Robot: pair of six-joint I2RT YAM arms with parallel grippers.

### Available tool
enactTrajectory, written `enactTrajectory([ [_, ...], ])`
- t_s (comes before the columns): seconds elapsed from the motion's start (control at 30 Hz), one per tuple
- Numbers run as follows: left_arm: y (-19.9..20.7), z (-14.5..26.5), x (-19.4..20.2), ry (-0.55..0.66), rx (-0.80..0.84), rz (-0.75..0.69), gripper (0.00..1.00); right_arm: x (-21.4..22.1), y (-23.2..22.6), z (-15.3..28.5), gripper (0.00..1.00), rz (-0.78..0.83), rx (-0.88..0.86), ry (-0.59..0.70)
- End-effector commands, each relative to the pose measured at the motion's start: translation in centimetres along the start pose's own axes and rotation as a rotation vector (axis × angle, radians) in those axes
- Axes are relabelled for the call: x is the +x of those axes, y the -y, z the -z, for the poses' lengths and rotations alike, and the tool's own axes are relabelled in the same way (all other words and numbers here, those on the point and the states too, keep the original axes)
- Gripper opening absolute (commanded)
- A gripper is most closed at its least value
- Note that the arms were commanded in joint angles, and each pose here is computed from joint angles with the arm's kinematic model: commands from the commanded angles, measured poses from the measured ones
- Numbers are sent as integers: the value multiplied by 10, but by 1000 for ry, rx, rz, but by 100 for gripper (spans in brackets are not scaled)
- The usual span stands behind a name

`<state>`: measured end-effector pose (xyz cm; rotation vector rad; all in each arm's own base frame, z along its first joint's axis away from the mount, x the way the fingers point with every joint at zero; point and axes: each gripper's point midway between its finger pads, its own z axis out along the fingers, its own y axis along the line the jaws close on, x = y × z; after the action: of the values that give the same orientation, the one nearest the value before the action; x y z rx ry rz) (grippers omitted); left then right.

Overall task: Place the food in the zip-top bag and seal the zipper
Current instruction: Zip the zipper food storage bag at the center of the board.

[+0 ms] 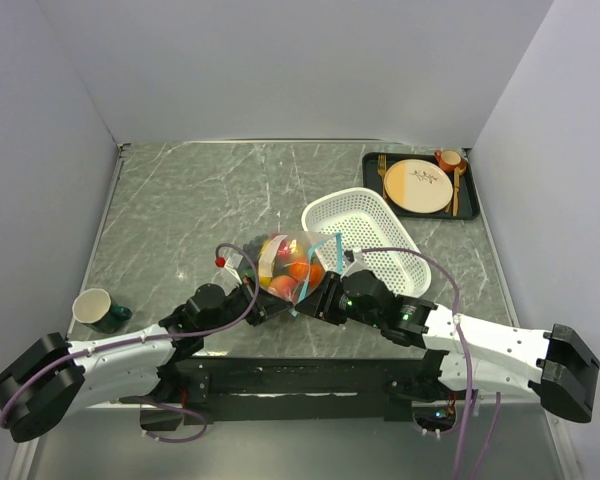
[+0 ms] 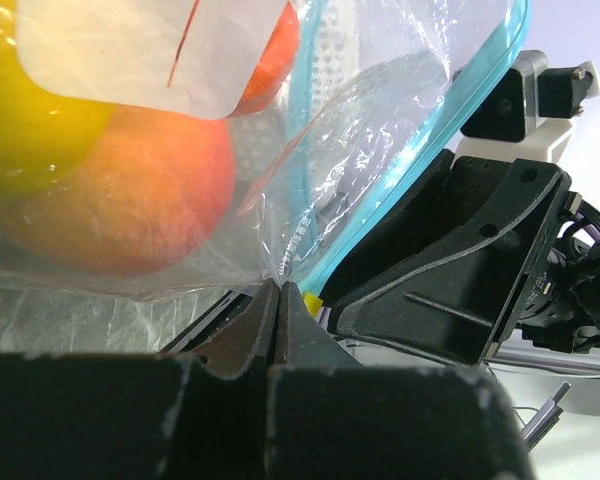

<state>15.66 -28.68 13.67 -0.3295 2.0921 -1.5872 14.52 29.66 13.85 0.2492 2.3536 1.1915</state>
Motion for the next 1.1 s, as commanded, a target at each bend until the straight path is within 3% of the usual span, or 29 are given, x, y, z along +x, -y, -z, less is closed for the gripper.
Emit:
enactTrajectory([
  [0.0, 12, 3, -1, 2, 52, -17, 1, -11, -23, 0, 40, 8, -54, 24],
  [0.1, 12, 3, -1, -1, 50, -18, 1, -10, -23, -3, 32, 6, -51, 15],
  [0.6, 10, 4, -1, 4, 48, -14, 1, -12, -26, -7, 30, 22, -69, 14],
  [1.0, 7, 5, -1, 8, 45, -1, 1, -15, -27, -5, 6, 22, -86, 25],
  [1.03, 5, 5, 0, 8, 41, 4, 1, -14, -28, -5, 5, 15, -91, 22],
  [1.07, 6, 6, -1, 9, 45, 7, 13, -15, -27, -5, 4, 9, -96, 30],
])
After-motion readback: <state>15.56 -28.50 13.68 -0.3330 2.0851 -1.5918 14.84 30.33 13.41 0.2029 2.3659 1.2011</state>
